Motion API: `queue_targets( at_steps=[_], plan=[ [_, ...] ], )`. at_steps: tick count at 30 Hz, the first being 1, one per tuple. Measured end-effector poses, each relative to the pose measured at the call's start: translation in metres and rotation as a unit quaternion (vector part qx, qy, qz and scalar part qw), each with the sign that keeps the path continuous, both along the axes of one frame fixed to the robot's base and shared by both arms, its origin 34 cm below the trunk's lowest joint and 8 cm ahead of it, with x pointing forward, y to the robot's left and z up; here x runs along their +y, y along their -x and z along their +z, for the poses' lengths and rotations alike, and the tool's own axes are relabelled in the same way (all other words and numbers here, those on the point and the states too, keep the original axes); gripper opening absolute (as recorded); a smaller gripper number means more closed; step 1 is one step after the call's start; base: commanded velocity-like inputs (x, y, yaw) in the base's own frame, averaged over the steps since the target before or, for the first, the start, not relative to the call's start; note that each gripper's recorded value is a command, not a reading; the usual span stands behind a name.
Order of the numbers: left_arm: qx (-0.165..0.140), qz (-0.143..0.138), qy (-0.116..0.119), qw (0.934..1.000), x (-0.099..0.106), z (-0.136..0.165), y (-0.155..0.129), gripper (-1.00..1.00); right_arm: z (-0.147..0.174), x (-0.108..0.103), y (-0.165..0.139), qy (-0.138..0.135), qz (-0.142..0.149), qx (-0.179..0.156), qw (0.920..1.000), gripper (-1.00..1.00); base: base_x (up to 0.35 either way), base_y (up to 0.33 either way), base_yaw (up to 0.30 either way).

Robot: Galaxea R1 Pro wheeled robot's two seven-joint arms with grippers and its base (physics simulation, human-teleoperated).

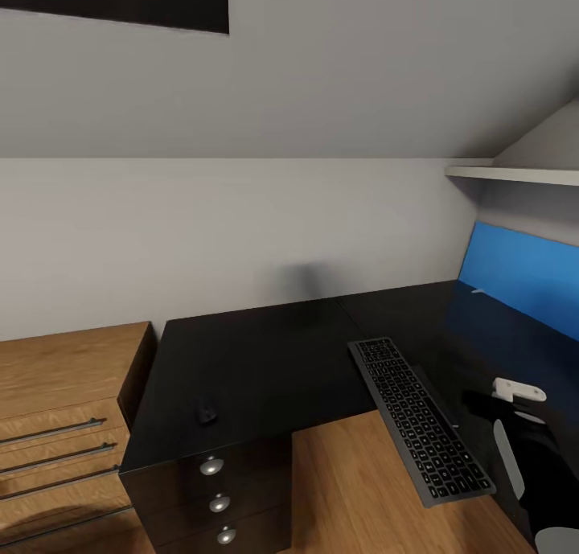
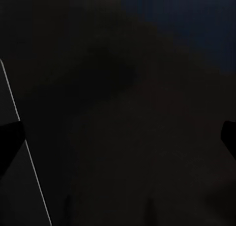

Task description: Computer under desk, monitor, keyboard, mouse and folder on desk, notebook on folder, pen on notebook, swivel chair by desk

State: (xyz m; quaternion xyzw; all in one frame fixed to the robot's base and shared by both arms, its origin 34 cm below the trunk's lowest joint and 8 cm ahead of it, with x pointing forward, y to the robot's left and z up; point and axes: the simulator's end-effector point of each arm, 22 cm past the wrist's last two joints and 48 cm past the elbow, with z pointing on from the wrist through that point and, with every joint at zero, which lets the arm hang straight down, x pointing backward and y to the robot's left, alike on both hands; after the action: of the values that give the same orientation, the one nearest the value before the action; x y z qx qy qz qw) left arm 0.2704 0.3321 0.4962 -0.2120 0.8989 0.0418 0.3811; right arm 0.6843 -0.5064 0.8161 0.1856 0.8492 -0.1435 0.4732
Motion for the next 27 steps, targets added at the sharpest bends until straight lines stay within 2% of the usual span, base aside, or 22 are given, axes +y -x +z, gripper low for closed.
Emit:
queue_targets(
  at_steps=[5, 9, 27],
  plan=[
    [0.000, 0.000, 0.000, 1.0000, 0.000, 0.000, 0.000, 1.00, 0.002, 0.000, -0.001, 0.000, 0.000, -0.002, 1.0000, 1.00, -0.053, 0.000, 0.000],
    [0.000, -0.001, 0.000, 1.0000, 0.001, 0.000, 0.000, 1.00, -0.004, 0.015, -0.004, -0.009, 0.007, -0.001, 0.9999, 1.00, -0.303, 0.000, 0.000],
    [0.000, -0.001, 0.000, 1.0000, 0.001, 0.000, 0.000, 1.00, -0.005, 0.017, -0.004, -0.010, 0.007, -0.001, 0.9999, 1.00, -0.328, 0.000, 0.000]
  ],
)
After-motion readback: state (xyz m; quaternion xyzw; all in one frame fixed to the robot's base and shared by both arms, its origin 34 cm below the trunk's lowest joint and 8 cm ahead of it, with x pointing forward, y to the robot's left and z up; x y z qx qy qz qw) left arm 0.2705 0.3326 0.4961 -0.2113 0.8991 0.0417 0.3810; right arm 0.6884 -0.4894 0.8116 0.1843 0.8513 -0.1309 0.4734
